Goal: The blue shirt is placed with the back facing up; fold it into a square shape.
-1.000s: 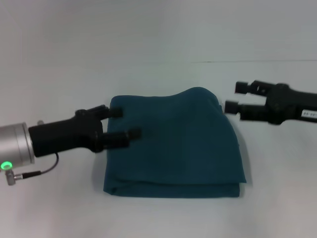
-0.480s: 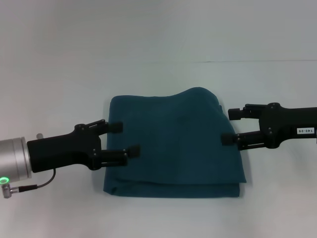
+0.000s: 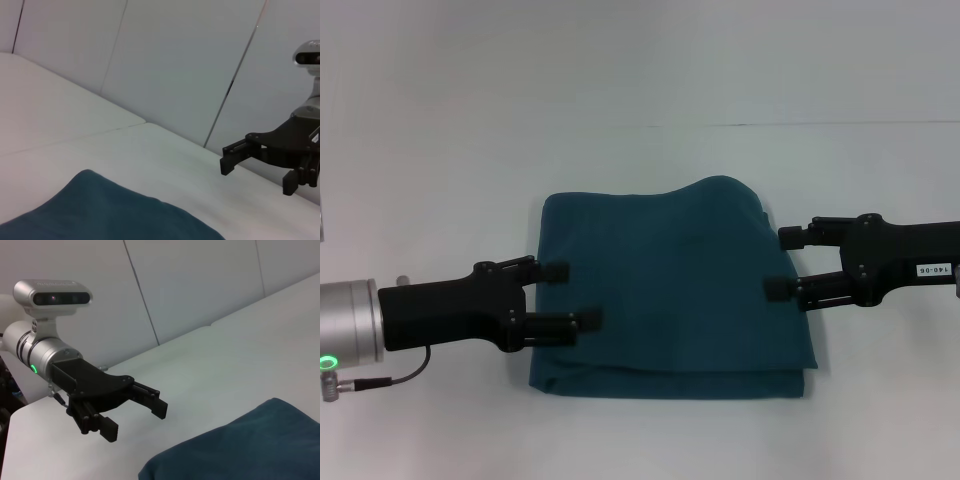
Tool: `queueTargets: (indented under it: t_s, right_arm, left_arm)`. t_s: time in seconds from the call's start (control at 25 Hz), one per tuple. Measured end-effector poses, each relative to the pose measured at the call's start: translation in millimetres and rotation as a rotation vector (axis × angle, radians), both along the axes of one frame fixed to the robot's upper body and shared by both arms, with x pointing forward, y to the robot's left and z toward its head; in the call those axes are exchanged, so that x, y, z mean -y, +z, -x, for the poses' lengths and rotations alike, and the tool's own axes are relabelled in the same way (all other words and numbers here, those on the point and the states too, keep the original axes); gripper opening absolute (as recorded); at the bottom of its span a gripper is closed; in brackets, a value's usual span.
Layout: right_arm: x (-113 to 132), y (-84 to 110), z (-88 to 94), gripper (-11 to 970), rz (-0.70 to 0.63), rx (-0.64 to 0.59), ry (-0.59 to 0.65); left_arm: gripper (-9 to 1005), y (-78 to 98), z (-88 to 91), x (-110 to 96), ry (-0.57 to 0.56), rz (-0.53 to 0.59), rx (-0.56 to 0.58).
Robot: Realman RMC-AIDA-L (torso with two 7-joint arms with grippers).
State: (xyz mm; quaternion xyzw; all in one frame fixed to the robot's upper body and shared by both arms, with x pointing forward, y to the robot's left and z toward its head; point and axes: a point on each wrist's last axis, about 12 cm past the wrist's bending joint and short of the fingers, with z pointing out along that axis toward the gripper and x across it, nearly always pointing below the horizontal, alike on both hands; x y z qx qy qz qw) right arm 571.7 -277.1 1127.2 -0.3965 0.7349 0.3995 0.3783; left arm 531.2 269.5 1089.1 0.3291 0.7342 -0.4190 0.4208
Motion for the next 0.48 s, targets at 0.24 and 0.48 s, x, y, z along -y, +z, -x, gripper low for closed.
queueTargets:
  t_s: [0.24, 0.48]
  right_arm:
    - [-0.9, -0.5, 0.5, 932, 0.0, -0.003, 0.003]
    - [-0.7, -0.7, 0.6, 932, 0.0, -0.003, 0.003]
  left_arm:
    - [925, -1.0, 0.0, -0.5, -0.005, -0.017, -0.015]
    - [925, -1.0, -0.4, -0.2, -0.004, -0.018, -0.018]
